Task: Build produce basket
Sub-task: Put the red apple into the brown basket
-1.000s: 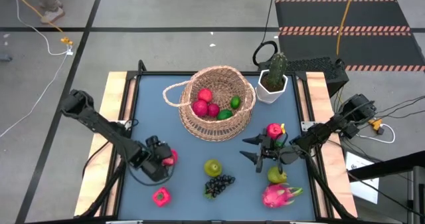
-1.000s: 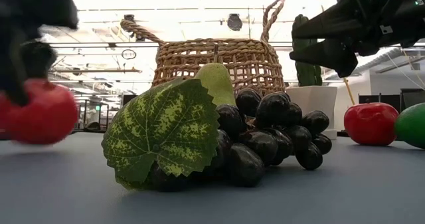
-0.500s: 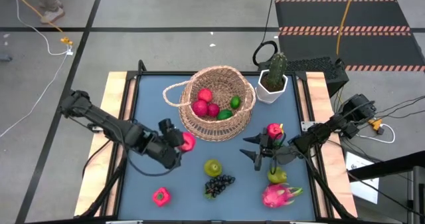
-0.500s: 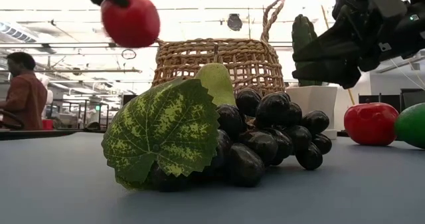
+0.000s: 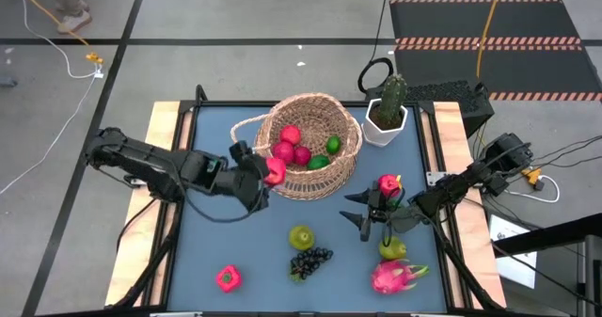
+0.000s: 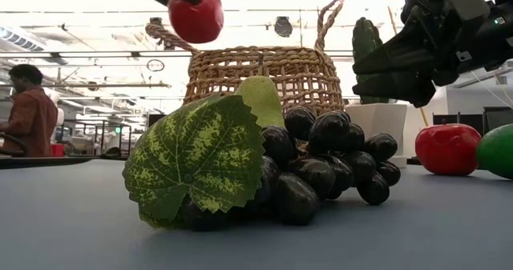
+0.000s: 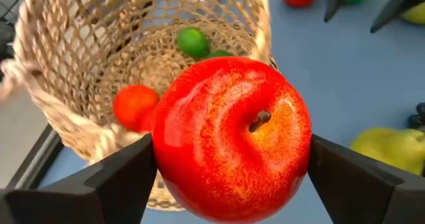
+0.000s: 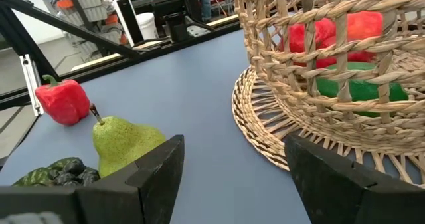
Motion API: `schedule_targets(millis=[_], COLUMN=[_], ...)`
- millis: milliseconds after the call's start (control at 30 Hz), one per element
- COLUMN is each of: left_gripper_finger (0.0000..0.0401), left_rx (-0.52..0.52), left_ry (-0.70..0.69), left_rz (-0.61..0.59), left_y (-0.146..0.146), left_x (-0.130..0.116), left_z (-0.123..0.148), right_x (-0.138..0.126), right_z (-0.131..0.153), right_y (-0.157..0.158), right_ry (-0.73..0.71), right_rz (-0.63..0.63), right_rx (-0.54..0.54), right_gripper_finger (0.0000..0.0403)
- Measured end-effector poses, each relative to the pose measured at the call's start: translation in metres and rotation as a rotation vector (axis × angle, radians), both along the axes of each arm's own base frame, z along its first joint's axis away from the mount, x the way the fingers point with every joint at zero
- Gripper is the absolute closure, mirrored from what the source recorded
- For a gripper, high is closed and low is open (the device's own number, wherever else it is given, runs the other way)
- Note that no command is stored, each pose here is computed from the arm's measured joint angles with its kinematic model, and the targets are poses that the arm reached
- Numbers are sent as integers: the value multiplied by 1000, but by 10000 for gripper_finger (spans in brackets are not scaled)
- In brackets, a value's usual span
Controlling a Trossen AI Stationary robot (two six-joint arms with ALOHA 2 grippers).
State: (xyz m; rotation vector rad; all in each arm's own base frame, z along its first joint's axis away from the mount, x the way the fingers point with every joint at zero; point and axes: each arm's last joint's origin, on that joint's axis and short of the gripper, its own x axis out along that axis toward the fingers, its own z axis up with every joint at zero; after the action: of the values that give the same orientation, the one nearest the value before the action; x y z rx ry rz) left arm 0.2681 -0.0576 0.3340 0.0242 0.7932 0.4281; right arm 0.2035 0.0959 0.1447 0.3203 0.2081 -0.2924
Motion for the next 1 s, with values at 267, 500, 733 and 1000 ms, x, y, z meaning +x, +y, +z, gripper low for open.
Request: schedule_targets(millis=[267,500,733,1000], left_gripper_finger=[73,71,50,26], left_rx=[-10,-40,-30,-71], left_ry=[-103,-57,-94,-15], left_rz=[-118,-38,68,127], left_y=[52,93,130,142], left_x=[20,38,70,81], left_z=[27,8,-18,-45], right_x=[1,1,1,0], right_z=[3,3,3,3], right_y=[0,1,1,2], right_ry=[-27,-35,-30,-27], right_rz=[0,2,2,9], right_rx=[16,27,21,22], right_gripper_finger=[149,149,149,149])
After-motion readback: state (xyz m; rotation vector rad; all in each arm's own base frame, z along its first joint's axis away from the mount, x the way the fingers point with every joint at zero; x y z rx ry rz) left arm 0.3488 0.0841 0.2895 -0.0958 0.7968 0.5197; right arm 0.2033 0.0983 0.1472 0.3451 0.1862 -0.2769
